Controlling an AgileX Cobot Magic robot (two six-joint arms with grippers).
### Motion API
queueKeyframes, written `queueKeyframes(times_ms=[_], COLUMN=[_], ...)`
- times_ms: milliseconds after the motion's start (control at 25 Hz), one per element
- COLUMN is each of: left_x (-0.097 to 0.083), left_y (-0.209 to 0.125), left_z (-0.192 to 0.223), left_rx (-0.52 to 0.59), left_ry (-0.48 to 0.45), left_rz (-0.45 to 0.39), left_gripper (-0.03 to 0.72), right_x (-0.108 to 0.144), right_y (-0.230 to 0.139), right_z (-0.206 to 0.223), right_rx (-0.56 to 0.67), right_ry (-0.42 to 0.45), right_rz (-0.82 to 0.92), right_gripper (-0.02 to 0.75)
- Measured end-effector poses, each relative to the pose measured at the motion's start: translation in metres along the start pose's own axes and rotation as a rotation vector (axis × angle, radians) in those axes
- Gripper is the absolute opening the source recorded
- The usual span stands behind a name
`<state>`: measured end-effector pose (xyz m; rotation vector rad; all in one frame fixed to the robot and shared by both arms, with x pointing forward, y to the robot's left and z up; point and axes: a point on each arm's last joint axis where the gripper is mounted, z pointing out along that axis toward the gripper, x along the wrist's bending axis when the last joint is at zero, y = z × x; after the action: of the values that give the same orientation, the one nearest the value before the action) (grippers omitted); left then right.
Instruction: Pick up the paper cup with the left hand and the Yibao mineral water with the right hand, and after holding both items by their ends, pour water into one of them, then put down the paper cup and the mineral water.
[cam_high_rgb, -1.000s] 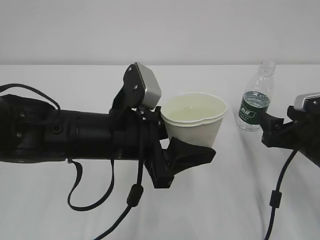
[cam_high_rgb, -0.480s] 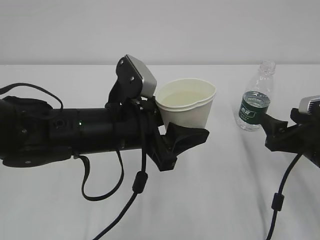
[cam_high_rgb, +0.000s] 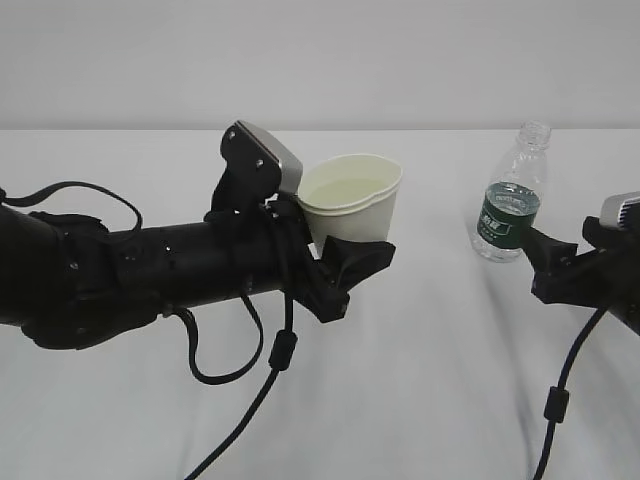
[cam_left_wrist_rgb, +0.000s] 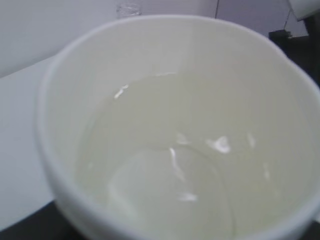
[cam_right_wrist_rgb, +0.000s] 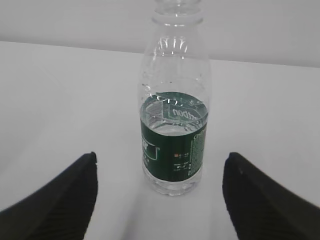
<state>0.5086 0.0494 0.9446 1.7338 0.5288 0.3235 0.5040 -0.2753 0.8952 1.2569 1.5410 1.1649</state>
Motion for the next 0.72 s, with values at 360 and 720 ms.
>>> queueKeyframes(times_ms=[360,720], left_x=[0.034,0.062], left_y=[-0.006,-0.007], left_z=[-0.008,-0.02], left_rx=[-0.034,-0.042], left_ry=[0.103,0.185], left_rz=[-0.046,-0.042], left_gripper=[0.43,0.43], right_x=[0.002,0.004], right_y=[0.0,0.0], right_z=[0.0,0.0], right_rx=[0.0,-0.001], right_ry=[0.019,0.042], right_rz=[-0.008,-0.019], right_gripper=[0.591,0.591])
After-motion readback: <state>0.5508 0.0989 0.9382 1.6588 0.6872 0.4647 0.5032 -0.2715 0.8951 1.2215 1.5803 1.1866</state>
